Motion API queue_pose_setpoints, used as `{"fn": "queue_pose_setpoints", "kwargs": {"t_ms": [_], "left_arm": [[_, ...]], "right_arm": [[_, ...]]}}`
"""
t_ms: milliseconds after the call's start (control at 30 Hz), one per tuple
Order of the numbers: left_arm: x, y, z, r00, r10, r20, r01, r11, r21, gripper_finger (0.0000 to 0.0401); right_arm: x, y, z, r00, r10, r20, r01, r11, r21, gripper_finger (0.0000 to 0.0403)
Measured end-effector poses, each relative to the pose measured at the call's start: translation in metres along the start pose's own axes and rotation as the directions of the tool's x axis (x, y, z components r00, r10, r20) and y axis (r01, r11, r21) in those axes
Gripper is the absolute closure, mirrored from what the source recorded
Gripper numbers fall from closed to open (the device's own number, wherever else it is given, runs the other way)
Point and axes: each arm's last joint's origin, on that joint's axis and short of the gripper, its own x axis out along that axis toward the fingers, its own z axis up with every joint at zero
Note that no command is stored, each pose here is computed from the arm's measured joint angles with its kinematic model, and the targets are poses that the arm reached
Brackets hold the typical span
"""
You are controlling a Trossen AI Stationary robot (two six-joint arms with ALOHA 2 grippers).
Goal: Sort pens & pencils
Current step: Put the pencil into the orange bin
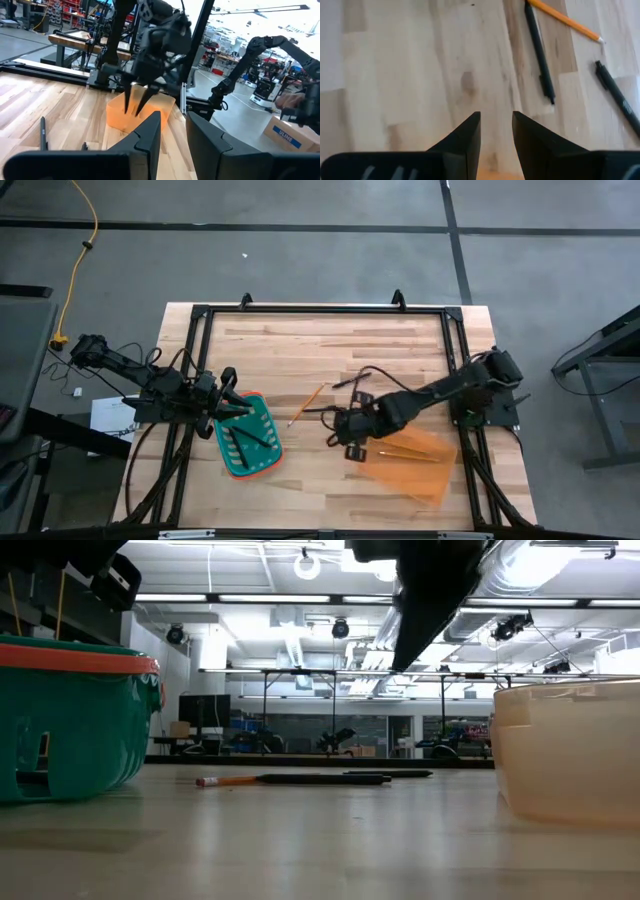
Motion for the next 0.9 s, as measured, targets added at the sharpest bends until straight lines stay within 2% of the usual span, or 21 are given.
{"fn": "queue_pose_setpoints", "kwargs": {"t_ms": [333,533,733,900], "left_arm": [[0.0,0.0,0.0,1.0,0.0,0.0,0.0,1.0,0.0,0.032],[0.0,0.0,0.0,1.0,0.0,0.0,0.0,1.0,0.0,0.032],[0.0,0.0,0.0,1.0,0.0,0.0,0.0,1.0,0.0,0.032],[0.0,0.0,0.0,1.0,0.0,-0.001,0.0,1.0,0.0,0.032]], "right_arm": [[0.05,-0.034,0.018,0.998,0.007,-0.06,-0.006,1.0,0.017,0.03],[0.062,-0.046,0.034,0.999,0.007,-0.053,-0.006,1.0,0.022,0.03],[0.06,-0.043,0.07,1.0,0.014,0.015,-0.013,0.998,-0.067,0.03],[0.067,-0.05,0.095,0.998,-0.056,-0.007,0.055,0.987,-0.153,0.03]]}}
